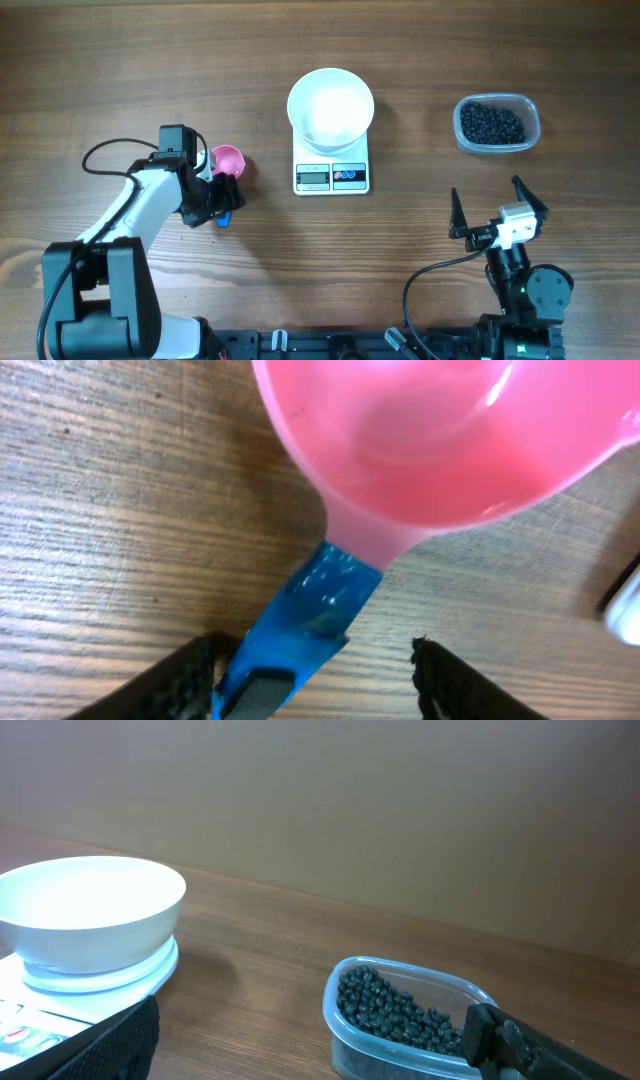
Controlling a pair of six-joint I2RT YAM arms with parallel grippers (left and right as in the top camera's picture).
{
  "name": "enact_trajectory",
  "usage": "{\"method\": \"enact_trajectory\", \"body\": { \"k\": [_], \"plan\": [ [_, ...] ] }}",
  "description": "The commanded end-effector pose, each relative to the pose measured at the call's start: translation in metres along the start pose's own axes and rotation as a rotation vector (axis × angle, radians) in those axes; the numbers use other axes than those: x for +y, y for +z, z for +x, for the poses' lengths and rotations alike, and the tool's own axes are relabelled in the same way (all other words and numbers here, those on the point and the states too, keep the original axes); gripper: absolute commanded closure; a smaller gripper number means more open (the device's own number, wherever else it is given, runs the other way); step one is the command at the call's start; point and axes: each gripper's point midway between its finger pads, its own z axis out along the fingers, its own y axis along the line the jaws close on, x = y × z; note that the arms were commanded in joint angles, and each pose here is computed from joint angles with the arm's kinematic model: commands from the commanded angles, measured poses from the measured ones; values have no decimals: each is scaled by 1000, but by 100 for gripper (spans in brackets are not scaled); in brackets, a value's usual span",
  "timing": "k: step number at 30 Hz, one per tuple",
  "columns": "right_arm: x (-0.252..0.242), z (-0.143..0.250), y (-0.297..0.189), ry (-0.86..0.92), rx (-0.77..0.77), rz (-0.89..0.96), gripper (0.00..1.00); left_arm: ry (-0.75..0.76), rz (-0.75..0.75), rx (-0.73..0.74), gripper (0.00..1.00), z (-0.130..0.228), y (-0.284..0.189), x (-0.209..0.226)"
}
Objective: Scoop item into bowl and weigh 150g on scale
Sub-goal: 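Close the left gripper on the blue scoop handle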
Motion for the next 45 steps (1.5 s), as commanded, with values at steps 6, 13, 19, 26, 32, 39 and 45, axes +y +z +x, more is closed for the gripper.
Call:
{"method": "enact_trajectory", "body": {
  "k": [6, 13, 19, 26, 32, 39, 45],
  "plan": [
    [-3, -1, 0, 11, -5, 17, 0, -6, 22, 28, 40, 3, 10, -2],
    [-3, -1, 0, 11, -5, 17, 0, -12, 66, 64, 42, 9, 12, -9],
    [-3, -1, 0, 11, -5, 17, 0, 40, 168, 91, 46, 15, 10, -26],
    [-3, -1, 0, 11, -5, 17, 0, 41, 172, 89, 54, 14, 10, -27],
    [-3, -1, 0, 11, -5, 17, 0, 17, 172, 87, 58, 13, 10, -27],
    [-3, -1, 0, 10, -5, 17, 0, 8, 173, 83, 68, 12, 10, -28],
    [-3, -1, 0, 10, -5, 17, 0, 7, 174, 83, 69, 12, 10, -28]
  ]
}}
